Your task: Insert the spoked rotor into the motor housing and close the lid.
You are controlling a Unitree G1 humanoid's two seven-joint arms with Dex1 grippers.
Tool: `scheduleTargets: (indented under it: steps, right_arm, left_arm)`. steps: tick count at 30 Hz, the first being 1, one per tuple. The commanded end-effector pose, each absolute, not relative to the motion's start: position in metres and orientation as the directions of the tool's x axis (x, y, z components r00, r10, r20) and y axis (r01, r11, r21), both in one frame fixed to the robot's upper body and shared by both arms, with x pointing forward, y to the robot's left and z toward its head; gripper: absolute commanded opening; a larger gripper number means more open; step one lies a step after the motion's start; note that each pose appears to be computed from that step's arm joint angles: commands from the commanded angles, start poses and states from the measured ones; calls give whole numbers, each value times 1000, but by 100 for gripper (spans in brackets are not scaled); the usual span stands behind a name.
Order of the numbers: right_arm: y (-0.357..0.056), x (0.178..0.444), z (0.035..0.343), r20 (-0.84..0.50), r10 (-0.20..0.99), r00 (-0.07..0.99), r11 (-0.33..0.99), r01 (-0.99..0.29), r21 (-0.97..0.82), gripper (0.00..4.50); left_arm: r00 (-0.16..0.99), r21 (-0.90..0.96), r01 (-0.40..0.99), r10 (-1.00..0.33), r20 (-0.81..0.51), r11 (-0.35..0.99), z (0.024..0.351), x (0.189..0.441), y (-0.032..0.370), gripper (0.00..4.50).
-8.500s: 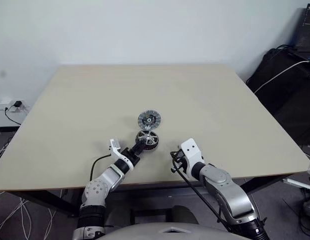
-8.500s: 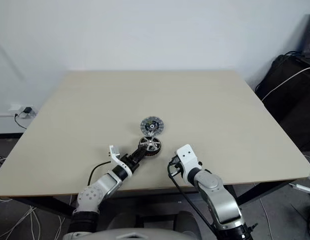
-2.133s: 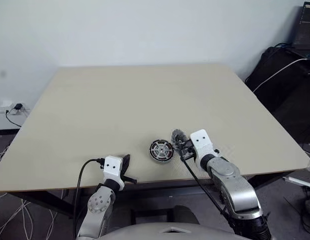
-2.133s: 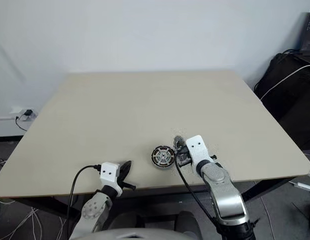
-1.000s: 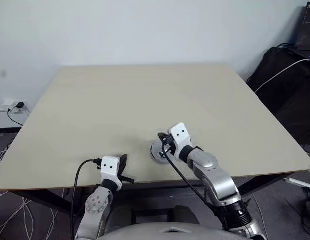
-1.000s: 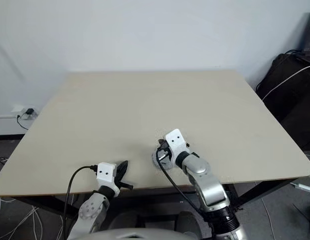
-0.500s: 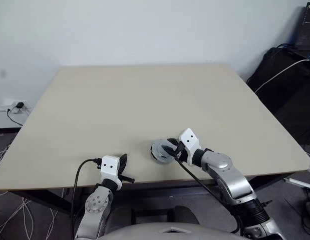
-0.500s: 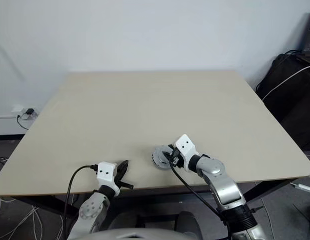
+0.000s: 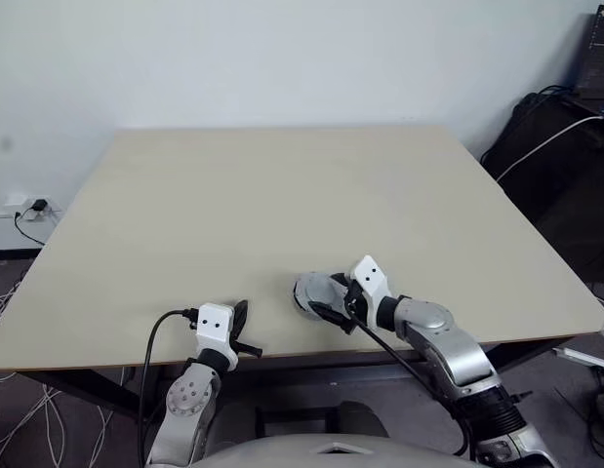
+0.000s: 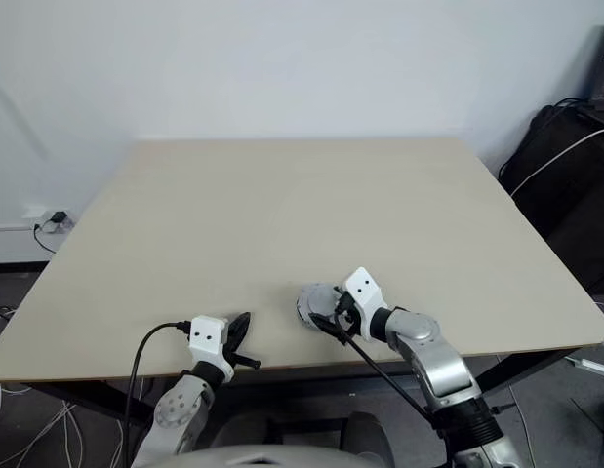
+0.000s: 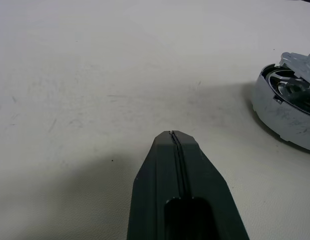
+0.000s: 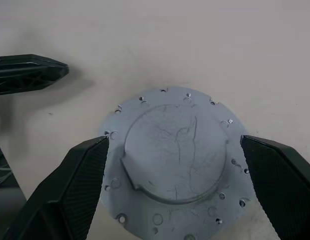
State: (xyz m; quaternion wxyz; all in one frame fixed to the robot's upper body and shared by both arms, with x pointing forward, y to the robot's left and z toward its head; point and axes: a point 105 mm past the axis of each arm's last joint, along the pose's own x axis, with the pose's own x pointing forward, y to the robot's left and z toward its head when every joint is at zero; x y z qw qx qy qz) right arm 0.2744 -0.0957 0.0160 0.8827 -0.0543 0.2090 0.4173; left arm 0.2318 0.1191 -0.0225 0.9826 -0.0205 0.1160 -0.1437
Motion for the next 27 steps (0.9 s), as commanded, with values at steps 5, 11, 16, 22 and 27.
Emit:
scheduleTargets:
  steps: [5, 11, 16, 22, 27]
  right_arm:
    - [-93, 287, 22, -386, 709, 591, 664, -744, 79, 449]
    - [-93, 290, 20, -393, 705, 591, 667, -740, 84, 449]
    - [-93, 290, 18, -395, 704, 590, 670, -737, 91, 385]
    - [-93, 287, 21, -376, 707, 599, 673, -733, 99, 319]
    - [-92, 286, 25, -350, 693, 630, 698, -707, 111, 319]
  left_arm:
    - [941, -70, 283, -291, -171, 957, -10, 237, 116, 0]
    - [944, -73, 276, -284, -169, 958, -10, 237, 117, 0]
    - [946, -75, 270, -279, -166, 960, -9, 238, 117, 0]
    - [945, -76, 270, -279, -168, 960, -10, 237, 117, 0]
    - [944, -77, 273, -282, -168, 959, -10, 237, 117, 0]
